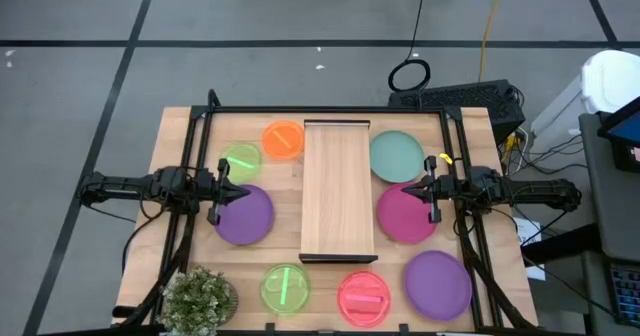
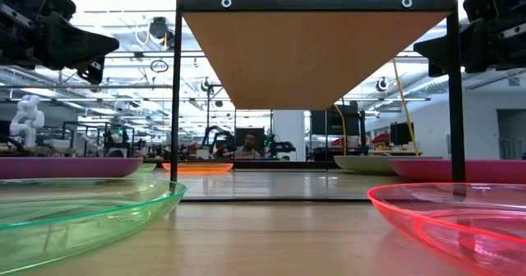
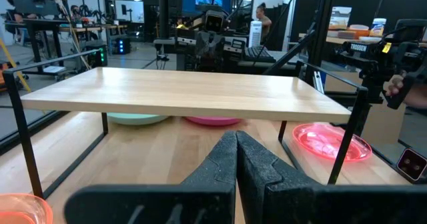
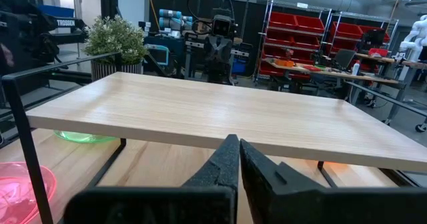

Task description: Place and stack plates onto a shelf

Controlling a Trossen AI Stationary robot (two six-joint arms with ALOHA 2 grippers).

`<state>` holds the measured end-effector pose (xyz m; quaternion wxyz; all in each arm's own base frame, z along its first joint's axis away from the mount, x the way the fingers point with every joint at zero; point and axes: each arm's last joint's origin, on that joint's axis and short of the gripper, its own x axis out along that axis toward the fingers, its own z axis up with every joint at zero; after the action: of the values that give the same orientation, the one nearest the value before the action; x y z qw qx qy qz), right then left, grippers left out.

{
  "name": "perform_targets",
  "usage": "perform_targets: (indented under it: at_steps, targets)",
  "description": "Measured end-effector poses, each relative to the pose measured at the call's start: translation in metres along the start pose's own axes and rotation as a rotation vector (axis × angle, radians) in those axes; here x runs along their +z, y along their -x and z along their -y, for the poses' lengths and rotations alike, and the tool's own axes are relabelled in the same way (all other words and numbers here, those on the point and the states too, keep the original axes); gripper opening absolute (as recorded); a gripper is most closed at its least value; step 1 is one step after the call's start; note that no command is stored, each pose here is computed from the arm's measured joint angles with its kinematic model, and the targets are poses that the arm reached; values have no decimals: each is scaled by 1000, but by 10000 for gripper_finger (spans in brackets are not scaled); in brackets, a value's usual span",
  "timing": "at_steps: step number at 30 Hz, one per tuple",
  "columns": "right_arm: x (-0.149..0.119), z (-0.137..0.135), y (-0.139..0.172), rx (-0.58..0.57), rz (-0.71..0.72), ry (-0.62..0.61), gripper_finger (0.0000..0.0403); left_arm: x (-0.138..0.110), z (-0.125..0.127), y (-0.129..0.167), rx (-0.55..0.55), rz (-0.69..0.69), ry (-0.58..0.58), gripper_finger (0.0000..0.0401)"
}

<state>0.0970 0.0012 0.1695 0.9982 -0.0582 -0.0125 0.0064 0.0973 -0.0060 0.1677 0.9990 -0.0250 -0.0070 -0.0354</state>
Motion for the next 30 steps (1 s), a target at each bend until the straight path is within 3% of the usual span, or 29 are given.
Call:
perform_targets:
  at_steps: [14, 21, 25, 30]
  targets:
    - [1, 0, 0, -6, 8, 0, 0, 1, 0, 0, 0, 10, 0, 1]
    - [12, 2, 0, -39, 118, -1, 0, 1, 0, 0, 0, 12, 0, 1]
    - [8, 2, -3, -36, 47, 0, 0, 1, 0, 0, 0, 13, 0, 1]
    - [49, 7, -4, -40, 62, -1, 0, 1, 0, 0, 0, 13, 0, 1]
